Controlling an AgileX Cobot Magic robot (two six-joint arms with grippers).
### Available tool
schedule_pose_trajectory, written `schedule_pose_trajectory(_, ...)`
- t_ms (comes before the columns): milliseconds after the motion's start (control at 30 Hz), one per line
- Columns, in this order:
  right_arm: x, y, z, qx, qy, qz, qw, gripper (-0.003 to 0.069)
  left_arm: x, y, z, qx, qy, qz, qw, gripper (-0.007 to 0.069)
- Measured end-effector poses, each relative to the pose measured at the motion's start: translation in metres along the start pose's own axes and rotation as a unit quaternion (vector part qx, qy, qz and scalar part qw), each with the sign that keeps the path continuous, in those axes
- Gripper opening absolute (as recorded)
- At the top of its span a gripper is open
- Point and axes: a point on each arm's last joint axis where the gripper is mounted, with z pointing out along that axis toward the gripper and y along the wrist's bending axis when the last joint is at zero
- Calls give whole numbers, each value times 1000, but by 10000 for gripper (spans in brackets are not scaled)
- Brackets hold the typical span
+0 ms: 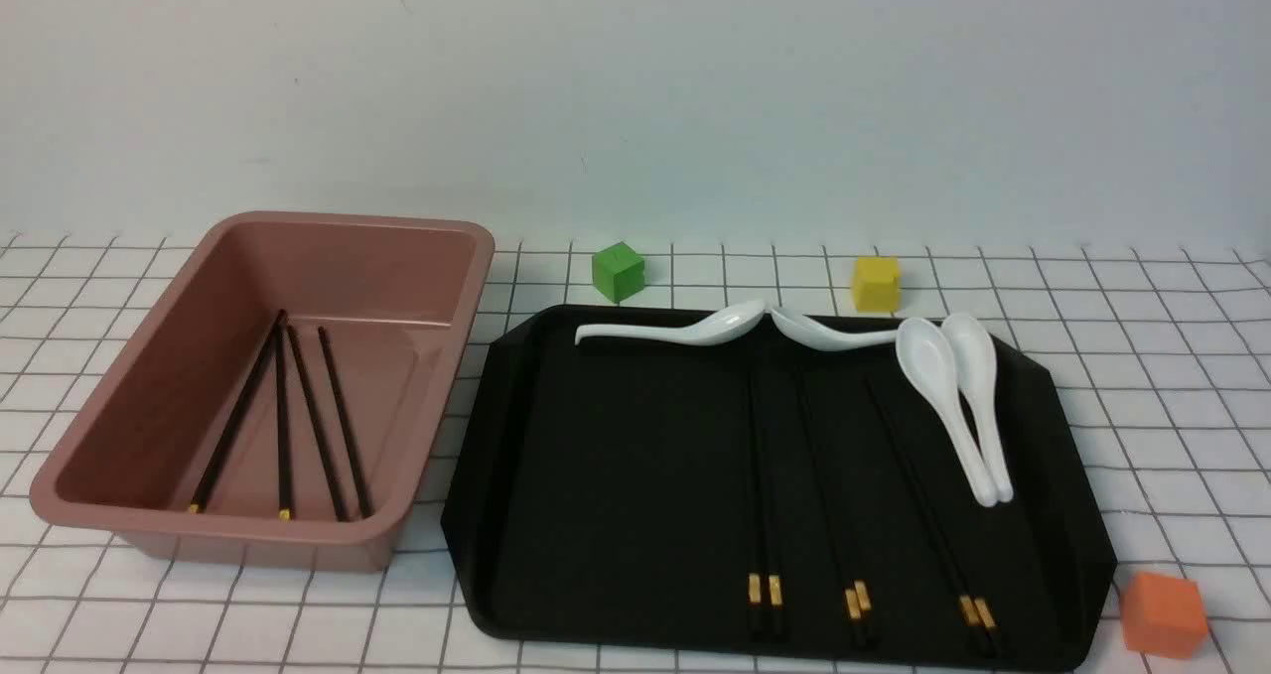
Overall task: On white black tablecloth take chopsticks from black tray and put them in box.
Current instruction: 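Reach over to the black tray and grasp a pair of chopsticks with the left gripper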
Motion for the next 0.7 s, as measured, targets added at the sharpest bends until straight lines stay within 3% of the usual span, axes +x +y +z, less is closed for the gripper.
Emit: schedule_pose_trajectory(700,0,0,0,0,0,0,1000,240,0,0,0,0,0,0,1000,54)
